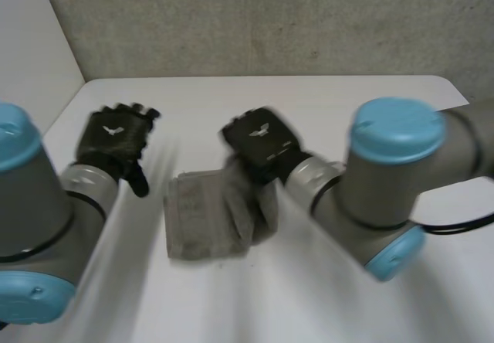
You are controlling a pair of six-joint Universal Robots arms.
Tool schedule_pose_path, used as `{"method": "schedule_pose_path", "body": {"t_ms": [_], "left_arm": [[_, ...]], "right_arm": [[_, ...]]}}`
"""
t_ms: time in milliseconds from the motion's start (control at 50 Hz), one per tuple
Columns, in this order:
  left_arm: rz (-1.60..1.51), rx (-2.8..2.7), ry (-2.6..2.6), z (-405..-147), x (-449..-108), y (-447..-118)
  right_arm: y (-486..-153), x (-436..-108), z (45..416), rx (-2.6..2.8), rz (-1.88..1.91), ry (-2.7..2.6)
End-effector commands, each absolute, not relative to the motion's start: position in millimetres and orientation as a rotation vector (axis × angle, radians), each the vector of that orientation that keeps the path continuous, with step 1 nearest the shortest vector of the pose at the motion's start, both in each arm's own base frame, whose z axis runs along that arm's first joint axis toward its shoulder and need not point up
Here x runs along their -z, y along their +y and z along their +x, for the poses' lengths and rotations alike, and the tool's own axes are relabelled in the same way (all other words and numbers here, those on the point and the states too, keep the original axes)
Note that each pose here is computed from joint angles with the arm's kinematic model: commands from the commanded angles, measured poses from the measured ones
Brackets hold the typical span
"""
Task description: Fold the laundry
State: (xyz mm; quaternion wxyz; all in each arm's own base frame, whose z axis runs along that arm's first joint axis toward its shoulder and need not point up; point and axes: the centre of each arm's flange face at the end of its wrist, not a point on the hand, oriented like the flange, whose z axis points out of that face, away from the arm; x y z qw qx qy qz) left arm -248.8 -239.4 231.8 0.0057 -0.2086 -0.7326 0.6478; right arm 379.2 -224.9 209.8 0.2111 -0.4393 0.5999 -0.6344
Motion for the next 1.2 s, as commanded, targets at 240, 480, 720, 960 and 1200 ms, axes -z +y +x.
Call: {"method": "schedule_pose_path", "body": {"t_ms": [240, 480, 720, 960, 1200], "left_arm": [[-0.491, -2.136, -2.222, -230.6, -263.9, -248.9], [-0.589, -1.837, -2.124, -296.7, -226.4, -249.7], [-0.581, -1.499, -2.403, -303.0, -146.4, -245.6], [-0.668, -1.519, -2.518, -278.2, -146.4, -241.5], [-0.72, -1.773, -2.305, -287.9, -216.4, -238.7]], "right_arm": [[-210.3, -210.8, 392.8, 1.702, -1.173, 1.678], [-257.0, -203.6, 347.2, 1.508, -0.793, 1.984], [-260.3, -161.7, 361.7, 1.43, -0.94, 2.007], [-241.5, -124.2, 378.5, 1.416, -1.192, 1.999], [-245.4, -213.1, 366.6, 1.676, -1.091, 1.883]]}}
